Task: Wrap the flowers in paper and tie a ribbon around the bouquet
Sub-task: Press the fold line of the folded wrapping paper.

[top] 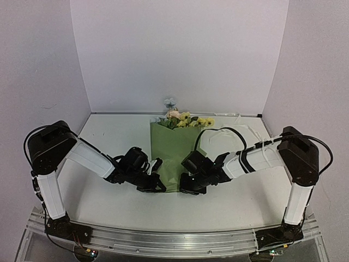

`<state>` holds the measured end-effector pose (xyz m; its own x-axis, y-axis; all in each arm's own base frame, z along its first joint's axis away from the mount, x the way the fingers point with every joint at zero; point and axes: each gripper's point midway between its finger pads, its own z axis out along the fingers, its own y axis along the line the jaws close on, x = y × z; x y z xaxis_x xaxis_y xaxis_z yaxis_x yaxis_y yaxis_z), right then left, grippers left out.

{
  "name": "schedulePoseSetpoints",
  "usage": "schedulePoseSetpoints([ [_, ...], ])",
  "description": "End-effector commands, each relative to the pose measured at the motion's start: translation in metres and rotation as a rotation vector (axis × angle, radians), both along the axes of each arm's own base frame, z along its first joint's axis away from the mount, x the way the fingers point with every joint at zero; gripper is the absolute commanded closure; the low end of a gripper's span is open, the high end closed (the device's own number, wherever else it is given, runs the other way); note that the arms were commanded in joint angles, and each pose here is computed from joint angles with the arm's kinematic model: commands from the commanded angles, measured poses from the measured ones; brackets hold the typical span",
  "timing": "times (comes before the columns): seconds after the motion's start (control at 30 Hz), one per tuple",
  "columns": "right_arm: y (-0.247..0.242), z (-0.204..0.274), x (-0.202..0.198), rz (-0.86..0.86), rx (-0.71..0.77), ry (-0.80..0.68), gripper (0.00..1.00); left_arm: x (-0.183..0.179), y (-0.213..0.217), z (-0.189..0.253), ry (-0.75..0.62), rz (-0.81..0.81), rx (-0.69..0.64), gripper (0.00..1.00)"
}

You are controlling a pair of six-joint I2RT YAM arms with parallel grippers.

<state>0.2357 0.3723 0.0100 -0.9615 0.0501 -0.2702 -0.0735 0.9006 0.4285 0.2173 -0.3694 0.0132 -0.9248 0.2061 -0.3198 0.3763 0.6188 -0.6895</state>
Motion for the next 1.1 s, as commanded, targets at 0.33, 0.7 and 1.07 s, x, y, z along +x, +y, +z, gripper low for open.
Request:
schedulePoseSetpoints([
  [0.33,0.015,0.101,0.012,0.067,0.131,-0.142,0.77,0.007,-0.001,0.007,0.002,0.016,0.018,0.97],
  [0.7,0.025,0.053,0.024,0.175,0.033,-0.093,0.78,0.023,-0.014,0.051,-0.039,0.023,-0.062,0.95],
  [1.07,-0.003,0.002,0.007,0.142,-0.054,-0.016,0.80,0.042,0.002,0.065,-0.034,0.062,-0.088,0.94],
])
